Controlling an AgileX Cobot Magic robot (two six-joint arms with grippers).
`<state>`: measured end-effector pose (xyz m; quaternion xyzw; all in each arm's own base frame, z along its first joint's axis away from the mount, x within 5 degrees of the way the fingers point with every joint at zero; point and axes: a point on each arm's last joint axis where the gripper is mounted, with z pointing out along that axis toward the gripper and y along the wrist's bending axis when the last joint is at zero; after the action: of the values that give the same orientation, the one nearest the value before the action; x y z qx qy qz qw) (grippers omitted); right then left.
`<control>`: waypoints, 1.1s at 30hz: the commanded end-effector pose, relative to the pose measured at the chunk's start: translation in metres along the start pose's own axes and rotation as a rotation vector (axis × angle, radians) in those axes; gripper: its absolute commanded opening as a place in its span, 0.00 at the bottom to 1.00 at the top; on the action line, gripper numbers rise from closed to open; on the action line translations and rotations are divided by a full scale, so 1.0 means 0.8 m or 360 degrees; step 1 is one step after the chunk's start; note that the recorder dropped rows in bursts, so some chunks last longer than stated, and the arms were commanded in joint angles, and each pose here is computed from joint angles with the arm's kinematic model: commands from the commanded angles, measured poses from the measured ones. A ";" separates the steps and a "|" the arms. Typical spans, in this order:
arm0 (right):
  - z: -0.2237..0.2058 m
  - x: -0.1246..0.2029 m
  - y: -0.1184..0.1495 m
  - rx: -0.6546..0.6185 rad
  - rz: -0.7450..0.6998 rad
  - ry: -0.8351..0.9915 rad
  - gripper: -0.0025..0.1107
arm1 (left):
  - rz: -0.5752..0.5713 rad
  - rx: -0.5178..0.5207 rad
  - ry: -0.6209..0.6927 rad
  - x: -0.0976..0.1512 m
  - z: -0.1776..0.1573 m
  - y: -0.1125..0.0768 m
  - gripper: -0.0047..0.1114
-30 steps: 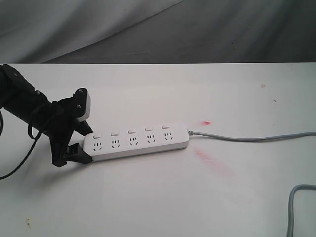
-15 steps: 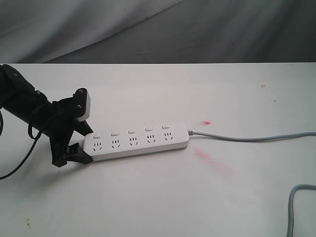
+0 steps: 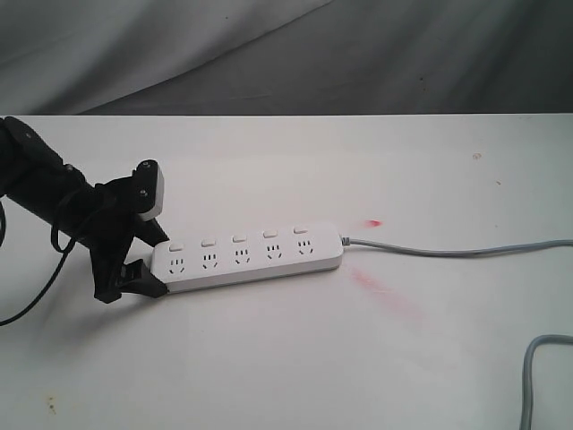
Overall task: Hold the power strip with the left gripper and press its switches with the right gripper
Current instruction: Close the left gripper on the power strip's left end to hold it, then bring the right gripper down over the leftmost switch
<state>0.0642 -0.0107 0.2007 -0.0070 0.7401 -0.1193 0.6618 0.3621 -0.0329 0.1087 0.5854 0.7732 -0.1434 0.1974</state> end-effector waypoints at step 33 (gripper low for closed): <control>0.195 -0.224 0.144 -0.1247 -0.0321 0.0895 0.02 | -0.0012 0.0024 -0.0002 0.000 0.003 -0.002 0.58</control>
<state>0.2369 0.0928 0.3386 -0.2563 0.8832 0.0884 0.3826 0.3620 -0.0330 0.1087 0.5849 0.7733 -0.1446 0.1976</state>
